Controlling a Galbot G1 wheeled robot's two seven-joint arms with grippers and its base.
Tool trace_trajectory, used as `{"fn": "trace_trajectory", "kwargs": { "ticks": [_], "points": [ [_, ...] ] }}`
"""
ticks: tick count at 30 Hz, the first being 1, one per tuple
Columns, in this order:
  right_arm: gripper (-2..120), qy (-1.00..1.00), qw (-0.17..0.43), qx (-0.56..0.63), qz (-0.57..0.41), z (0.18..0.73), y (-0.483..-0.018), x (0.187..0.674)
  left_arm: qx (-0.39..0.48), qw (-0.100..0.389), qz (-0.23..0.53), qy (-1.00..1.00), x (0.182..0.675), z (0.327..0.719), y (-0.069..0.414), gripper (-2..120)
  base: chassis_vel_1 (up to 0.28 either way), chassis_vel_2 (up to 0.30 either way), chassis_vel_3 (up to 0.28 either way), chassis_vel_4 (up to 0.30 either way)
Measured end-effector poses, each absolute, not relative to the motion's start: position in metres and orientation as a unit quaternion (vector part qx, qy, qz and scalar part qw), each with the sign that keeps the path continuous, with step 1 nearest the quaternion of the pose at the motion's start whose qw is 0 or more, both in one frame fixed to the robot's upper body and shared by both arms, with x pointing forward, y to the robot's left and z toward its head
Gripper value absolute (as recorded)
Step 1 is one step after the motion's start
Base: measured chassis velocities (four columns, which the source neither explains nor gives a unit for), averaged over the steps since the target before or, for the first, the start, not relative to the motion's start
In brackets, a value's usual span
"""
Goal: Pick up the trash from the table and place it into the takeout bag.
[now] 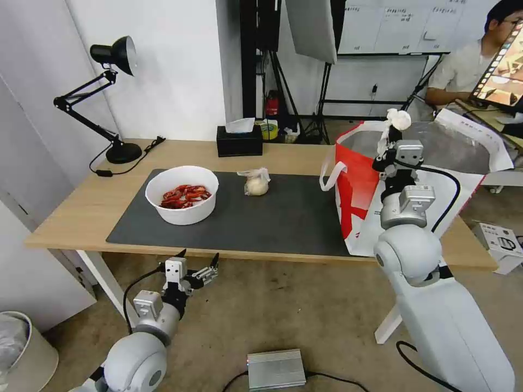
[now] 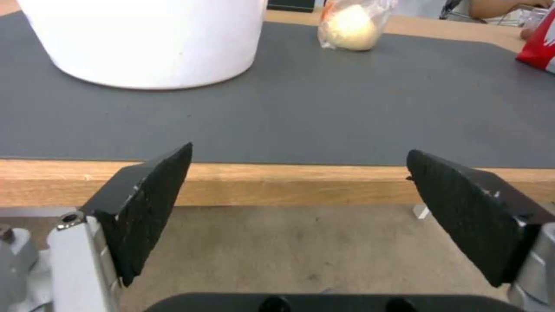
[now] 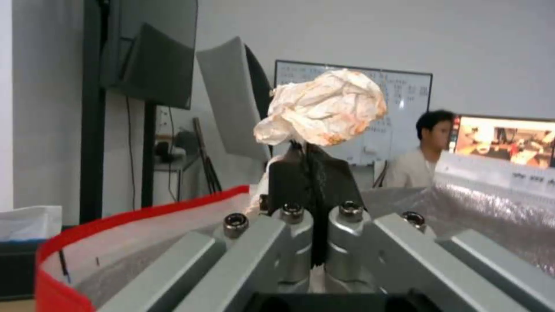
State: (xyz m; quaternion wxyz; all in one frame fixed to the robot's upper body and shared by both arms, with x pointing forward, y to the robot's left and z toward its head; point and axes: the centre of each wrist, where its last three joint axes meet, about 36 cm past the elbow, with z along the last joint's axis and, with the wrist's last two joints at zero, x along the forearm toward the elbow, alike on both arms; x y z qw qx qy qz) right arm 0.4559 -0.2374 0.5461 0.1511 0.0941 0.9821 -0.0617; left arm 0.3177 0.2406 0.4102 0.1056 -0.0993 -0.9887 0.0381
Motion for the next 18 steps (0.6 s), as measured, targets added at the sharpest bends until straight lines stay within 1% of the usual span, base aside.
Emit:
{"fn": "trace_trajectory", "kwargs": {
  "ticks": [7,9,10,11,12,13,14,16,17,18],
  "points": [
    [0,0.983,0.151,0.092,-0.054,0.5496,-0.2392,0.4547,-0.099,0.107,0.039,-0.989,0.3195,0.4086,0.2407,100,0.0,0.0,0.0,0.0],
    [2,0.983,0.151,0.09,-0.052,0.5505,-0.239,0.4537,-0.099,0.108,0.039,-0.988,0.3198,0.4085,0.2408,100,0.0,0.0,0.0,0.0],
    [7,0.983,0.152,0.089,-0.05,0.5512,-0.2386,0.4529,-0.099,0.108,0.039,-0.988,0.32,0.4084,0.2408,100,0.0,0.0,0.0,0.0],
    [7,0.983,0.152,0.089,-0.05,0.5513,-0.2386,0.4527,-0.099,0.108,0.039,-0.988,0.32,0.4084,0.2408,100,0.0,0.0,0.0,0.0],
    [15,0.983,0.153,0.087,-0.048,0.5522,-0.238,0.4518,-0.1,0.108,0.039,-0.988,0.3201,0.4085,0.2409,100,0.0,0.0,0.0,0.0],
    [20,0.983,0.153,0.087,-0.048,0.5526,-0.2377,0.4513,-0.1,0.108,0.039,-0.988,0.3201,0.4085,0.2411,100,0.0,0.0,0.0,0.0],
    [20,0.983,0.153,0.087,-0.048,0.5526,-0.2377,0.4513,-0.1,0.108,0.039,-0.988,0.3201,0.4085,0.2411,100,0.0,0.0,0.0,0.0],
    [28,0.983,0.153,0.087,-0.047,0.5526,-0.2375,0.451,-0.101,0.108,0.039,-0.988,0.3195,0.4098,0.2407,100,0.0,0.0,0.0,0.0],
    [35,0.984,0.151,0.087,-0.046,0.5525,-0.2375,0.451,-0.102,0.107,0.039,-0.988,0.3194,0.4112,0.2404,100,0.0,0.0,0.0,0.0],
    [35,0.984,0.151,0.087,-0.046,0.5525,-0.2375,0.451,-0.102,0.107,0.039,-0.988,0.3194,0.4112,0.2404,100,0.0,0.0,0.0,0.0]
  ]
}}
